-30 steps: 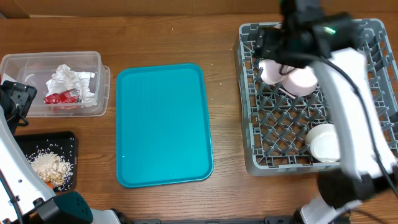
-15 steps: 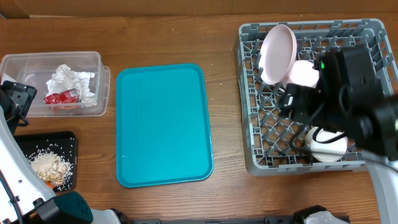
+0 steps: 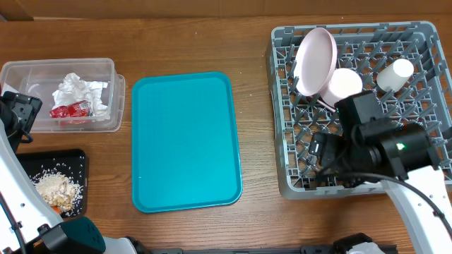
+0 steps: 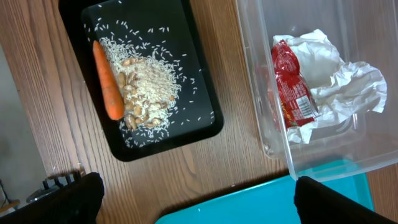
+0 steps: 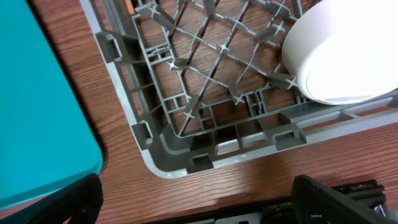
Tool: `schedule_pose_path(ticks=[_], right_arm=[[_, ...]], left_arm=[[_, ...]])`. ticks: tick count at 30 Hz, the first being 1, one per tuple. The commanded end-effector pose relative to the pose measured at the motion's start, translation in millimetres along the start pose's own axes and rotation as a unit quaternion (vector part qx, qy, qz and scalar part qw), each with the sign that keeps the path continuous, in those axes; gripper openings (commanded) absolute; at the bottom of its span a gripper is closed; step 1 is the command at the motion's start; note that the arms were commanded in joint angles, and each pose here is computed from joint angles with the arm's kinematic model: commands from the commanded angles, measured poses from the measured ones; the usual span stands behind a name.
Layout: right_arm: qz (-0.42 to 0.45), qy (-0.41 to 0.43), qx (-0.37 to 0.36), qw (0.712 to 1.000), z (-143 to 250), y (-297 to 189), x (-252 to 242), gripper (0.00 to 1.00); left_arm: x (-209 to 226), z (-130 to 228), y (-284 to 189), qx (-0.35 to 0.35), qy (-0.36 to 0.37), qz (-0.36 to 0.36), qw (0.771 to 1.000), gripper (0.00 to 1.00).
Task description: Sort waste into correct bins and load items into the dishwasher
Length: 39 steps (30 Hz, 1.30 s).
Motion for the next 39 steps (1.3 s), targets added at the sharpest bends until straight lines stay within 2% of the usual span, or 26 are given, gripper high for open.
schedule_pose_path(ticks=[1,5,8,13,16,18,28,30,39], right_arm=[[0.001,-0.009,0.009,1.0,-2,5,3,1.0],[-0.014,-0.013,-0.027,0.999,-17,9,10,1.0],[-0.051,-0.027,-0.121,0.991,-32,9,16,1.0],[-0.106,-0.009,-0.226,0.968,-20,11,1,1.0],[-0.17,-0.102,-0.343,0.918,-17,-5,5,1.0],[-0.169,-0.129,-0.454,0.865,-5,-22,-7,1.0],[-0.15,-0.123,-0.577,0.793,6,-22,-19,1.0],[-0.149,-0.128,-0.612,0.766,5,-17,-19,1.0],[-0.143,-0.137,-0.699,0.687,5,-13,-20,1.0]], left_arm=[[-2,0,0,-0.002,0.001,0.002,1.0,1.0],[-2,0,0,-0.002,0.001,0.001,1.0,1.0],[-2,0,0,-0.002,0.001,0.001,1.0,1.0],[-2,0,0,-0.002,0.001,0.001,1.0,1.0],[-2,0,0,-0.002,0.001,0.001,1.0,1.0],[-2,0,0,-0.002,0.001,0.001,1.0,1.0],[-2,0,0,-0.002,0.001,0.001,1.0,1.0],[-2,0,0,-0.002,0.001,0.001,1.0,1.0],[-2,0,0,-0.002,0.001,0.001,1.0,1.0]])
Point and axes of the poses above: each gripper's point midway between its finger pads, its own y axis out along the fingers, its own x axis along the line the jaws close on, z = x × y, the point moved 4 cm from there along -y, back along the fingers, and after that the axes turned 9 degrees about -y, right-handed, at the moved point
